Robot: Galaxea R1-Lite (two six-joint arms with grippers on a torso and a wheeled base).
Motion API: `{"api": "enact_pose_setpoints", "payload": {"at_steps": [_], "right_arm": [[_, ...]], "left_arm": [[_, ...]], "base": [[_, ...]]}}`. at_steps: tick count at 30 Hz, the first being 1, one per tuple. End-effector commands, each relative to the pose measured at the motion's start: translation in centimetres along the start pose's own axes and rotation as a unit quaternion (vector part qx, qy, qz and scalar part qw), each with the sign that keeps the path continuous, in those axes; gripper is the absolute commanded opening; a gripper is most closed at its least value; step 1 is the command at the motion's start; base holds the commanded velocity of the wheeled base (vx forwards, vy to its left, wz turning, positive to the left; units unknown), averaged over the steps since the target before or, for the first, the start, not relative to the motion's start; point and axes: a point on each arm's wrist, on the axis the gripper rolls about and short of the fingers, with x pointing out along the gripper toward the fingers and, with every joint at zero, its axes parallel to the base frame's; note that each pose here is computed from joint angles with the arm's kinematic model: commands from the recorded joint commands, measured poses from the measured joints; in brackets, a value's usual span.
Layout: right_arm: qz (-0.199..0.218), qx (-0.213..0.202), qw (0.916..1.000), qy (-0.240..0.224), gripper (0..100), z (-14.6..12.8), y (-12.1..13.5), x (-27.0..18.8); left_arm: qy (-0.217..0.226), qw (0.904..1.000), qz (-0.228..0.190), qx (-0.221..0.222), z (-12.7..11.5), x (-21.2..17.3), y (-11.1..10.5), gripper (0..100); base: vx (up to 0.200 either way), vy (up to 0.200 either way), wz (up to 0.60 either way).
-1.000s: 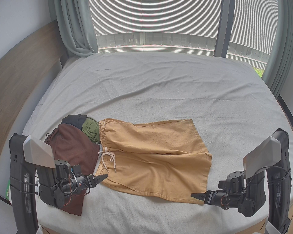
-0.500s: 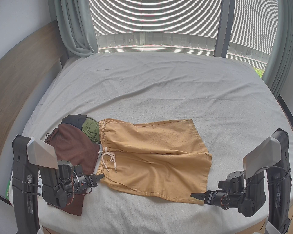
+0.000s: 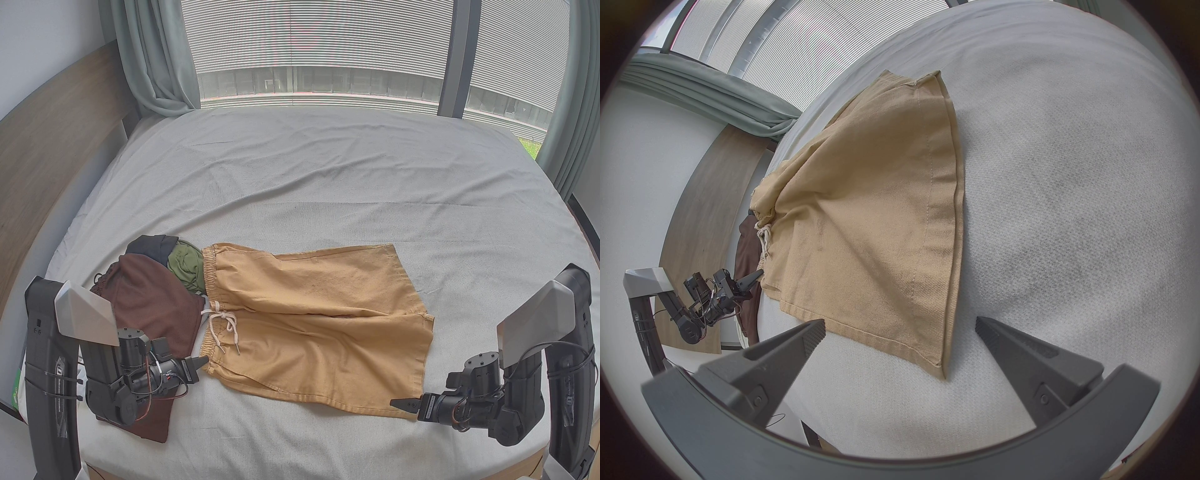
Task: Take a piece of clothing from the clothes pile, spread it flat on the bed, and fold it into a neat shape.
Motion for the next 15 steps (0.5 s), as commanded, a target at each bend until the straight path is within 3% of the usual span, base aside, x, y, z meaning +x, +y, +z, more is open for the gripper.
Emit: {"api": "enact_pose_setpoints", "payload": {"at_steps": [1, 7, 8, 15], "right_arm": [[-0.001, -0.002, 1.0000, 0.009, 100, -0.38, 0.06, -0.11], [0.002, -0.005, 0.9999, 0.010, 100, -0.47, 0.25, 0.00], [0.001, -0.004, 0.9999, 0.010, 0, -0.47, 0.19, 0.01], [-0.002, -0.004, 0.9999, 0.015, 0, -0.66, 0.07, -0.04]], "left_arm": [[-0.004, 1.0000, -0.001, 0.002, 0.17, 0.06, 0.00, 0], [-0.003, 1.0000, -0.001, 0.003, 0.12, 0.05, -0.04, 0], [-0.002, 1.0000, -0.001, 0.002, 0.08, 0.07, -0.02, 0], [-0.001, 1.0000, -0.001, 0.002, 0.04, 0.08, 0.00, 0]], "base": [[0.000, 0.000, 0.00], [0.000, 0.000, 0.00], [0.000, 0.000, 0.00], [0.000, 0.000, 0.00]]}}
